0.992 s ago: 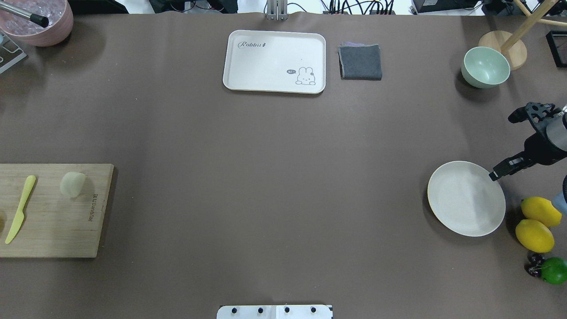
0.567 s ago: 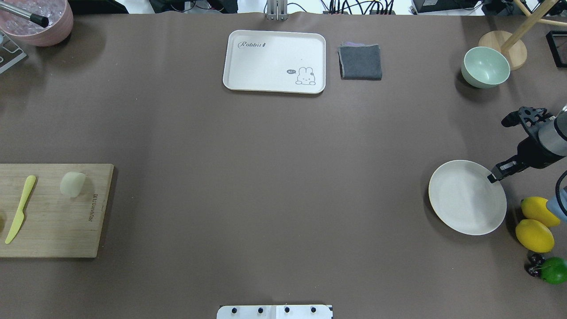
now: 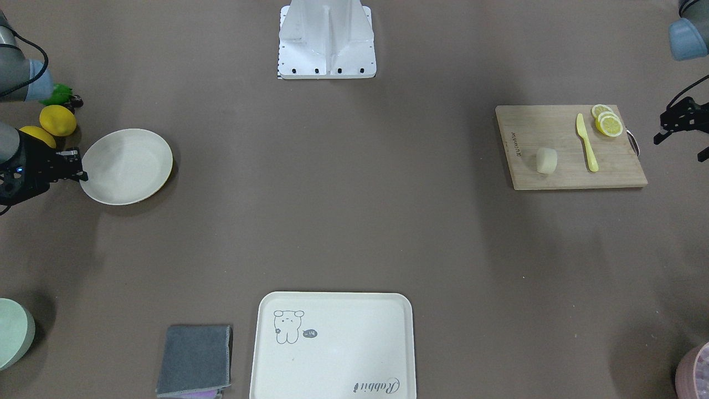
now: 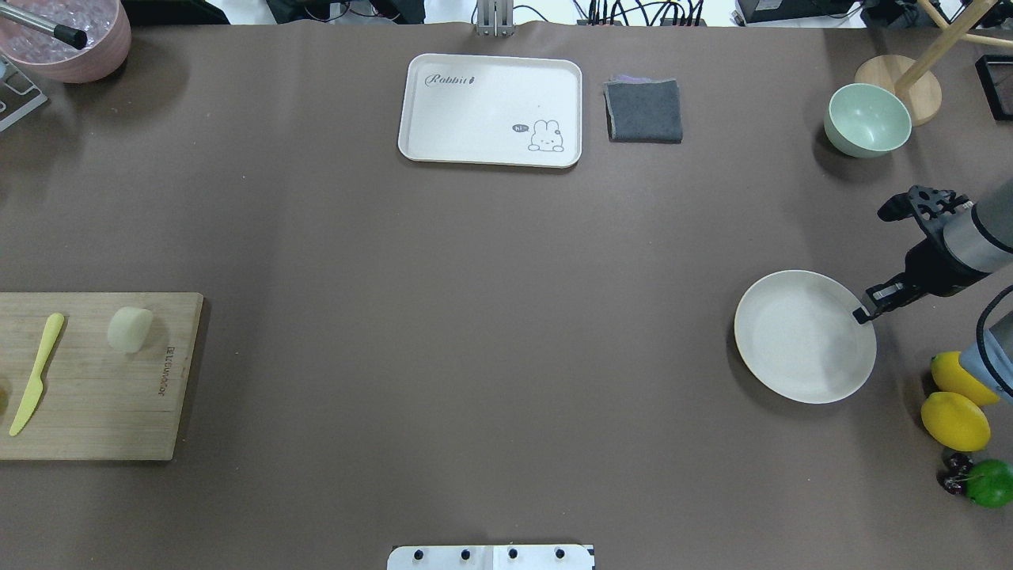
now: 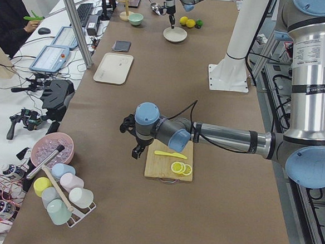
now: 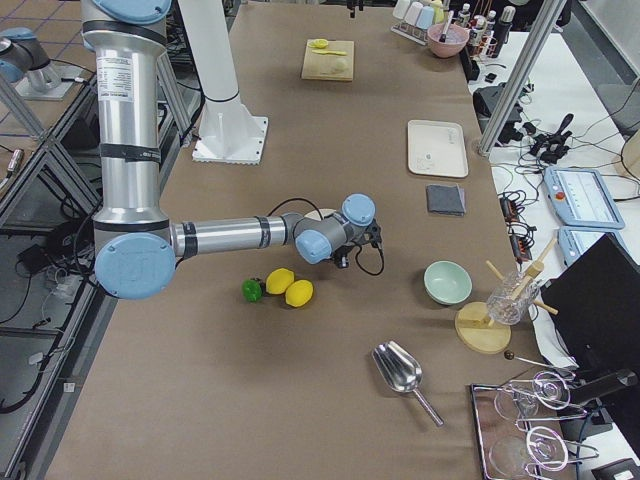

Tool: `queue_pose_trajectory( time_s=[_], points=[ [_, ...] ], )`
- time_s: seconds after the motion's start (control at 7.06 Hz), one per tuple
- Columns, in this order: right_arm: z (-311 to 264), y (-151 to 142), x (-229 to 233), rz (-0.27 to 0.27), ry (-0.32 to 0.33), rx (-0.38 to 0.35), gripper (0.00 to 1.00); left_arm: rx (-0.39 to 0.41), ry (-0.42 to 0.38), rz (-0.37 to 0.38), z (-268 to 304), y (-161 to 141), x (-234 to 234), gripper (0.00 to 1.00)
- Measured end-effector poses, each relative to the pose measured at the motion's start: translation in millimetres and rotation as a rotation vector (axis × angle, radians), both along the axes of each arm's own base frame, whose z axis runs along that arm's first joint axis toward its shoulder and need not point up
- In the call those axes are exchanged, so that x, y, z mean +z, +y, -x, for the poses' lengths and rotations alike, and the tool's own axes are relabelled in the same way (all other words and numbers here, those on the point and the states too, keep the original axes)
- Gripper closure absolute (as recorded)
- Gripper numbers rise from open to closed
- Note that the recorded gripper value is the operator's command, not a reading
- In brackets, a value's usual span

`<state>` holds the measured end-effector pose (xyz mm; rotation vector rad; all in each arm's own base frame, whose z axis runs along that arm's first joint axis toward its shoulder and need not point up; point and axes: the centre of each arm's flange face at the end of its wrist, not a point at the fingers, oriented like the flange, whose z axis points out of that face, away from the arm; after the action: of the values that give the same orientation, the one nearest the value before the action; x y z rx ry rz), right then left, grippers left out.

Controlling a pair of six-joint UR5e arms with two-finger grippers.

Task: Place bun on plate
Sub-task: 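Slide the white plate with the right gripper toward the table center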

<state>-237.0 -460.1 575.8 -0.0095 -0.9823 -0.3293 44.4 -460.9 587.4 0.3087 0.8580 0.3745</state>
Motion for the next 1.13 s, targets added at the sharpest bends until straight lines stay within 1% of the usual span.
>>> queue_pose_trajectory(
  time_s=[0.14, 0.28, 0.42, 0.57, 0.71, 0.85, 0.99, 1.13],
  points=[
    [17, -16, -36, 0.046, -0.037, 0.038, 1.00, -0.004, 0.001, -0.005, 2, 2, -2, 0.00],
    [45, -32, -81, 0.106, -0.067, 0.084, 1.00, -0.013, 0.004, 0.004, 6, 8, 0, 0.00],
    [84, -37, -129, 0.160, -0.086, 0.117, 1.00, -0.024, 0.025, 0.028, 9, 17, 2, 0.01],
    [131, -31, -176, 0.198, -0.095, 0.150, 1.00, -0.061, 0.066, 0.064, 9, 25, -15, 0.01],
    [178, -16, -217, 0.225, -0.100, 0.182, 1.00, -0.110, 0.099, 0.125, 1, 31, -34, 0.02],
    [221, 4, -250, 0.240, -0.106, 0.205, 1.00, -0.127, 0.120, 0.181, -17, 35, -49, 0.02],
    [254, 24, -273, 0.246, -0.111, 0.219, 1.00, -0.127, 0.123, 0.210, -45, 41, -57, 0.03],
    [274, 39, -285, 0.247, -0.113, 0.228, 1.00, -0.125, 0.109, 0.206, -77, 47, -61, 0.03]
  ],
)
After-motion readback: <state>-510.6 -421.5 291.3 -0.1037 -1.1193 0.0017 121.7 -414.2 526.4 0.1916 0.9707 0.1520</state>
